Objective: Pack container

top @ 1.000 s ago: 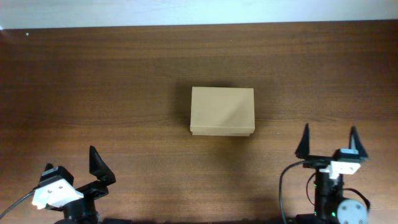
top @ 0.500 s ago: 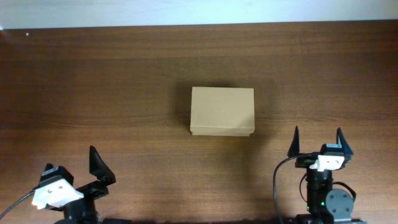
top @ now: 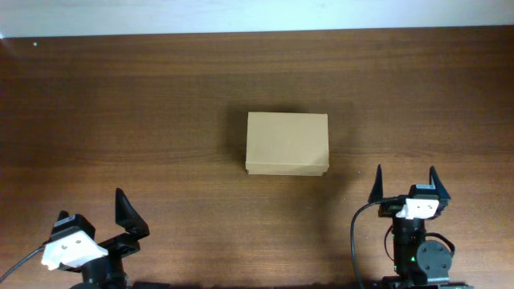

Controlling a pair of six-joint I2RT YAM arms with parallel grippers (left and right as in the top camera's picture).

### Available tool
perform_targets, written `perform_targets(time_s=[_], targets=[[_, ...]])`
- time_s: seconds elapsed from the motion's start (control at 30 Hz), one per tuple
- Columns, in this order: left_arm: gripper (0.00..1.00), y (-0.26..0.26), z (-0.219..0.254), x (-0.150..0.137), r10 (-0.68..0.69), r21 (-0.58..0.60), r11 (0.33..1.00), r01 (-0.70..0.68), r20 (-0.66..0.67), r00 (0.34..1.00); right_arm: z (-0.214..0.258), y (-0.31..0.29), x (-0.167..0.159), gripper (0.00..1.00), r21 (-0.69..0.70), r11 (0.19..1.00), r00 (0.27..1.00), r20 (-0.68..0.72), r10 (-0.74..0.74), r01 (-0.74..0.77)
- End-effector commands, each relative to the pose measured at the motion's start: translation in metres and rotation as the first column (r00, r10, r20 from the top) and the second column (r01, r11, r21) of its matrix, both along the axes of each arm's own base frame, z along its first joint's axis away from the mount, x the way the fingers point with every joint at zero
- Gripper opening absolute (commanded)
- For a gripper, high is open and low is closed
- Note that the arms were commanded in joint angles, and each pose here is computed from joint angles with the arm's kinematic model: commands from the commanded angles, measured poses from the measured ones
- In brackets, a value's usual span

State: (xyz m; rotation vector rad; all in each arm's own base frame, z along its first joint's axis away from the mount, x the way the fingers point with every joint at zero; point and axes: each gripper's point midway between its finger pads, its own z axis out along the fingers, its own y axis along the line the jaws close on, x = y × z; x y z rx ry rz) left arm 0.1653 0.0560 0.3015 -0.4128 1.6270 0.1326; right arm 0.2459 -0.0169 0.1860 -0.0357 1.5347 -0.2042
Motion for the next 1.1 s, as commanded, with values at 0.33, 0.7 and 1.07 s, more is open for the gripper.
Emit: perform_targets(time_s=[0.33,0.7,1.07], targets=[[0.99,-0.001,0.0,0.0,-0.003,-0.013,1.0,0.003,0.007,1.0,-0.029,0.0,0.0,0.99,0.006,1.0,0.993,-0.114,0.003,-0.003],[0.99,-0.025,-0.014,0.006,-0.15,-0.031,0.988,0.149,-0.044,0.988,-0.029,0.0,0.0,0.99,0.006,1.0,0.993,-0.114,0.003,-0.003],[0.99,-0.066,-0.04,0.04,-0.368,0.037,0.93,0.366,0.088,0.926,-0.029,0.0,0.0,0.99,0.006,1.0,0.993,-0.114,0.003,-0.003]])
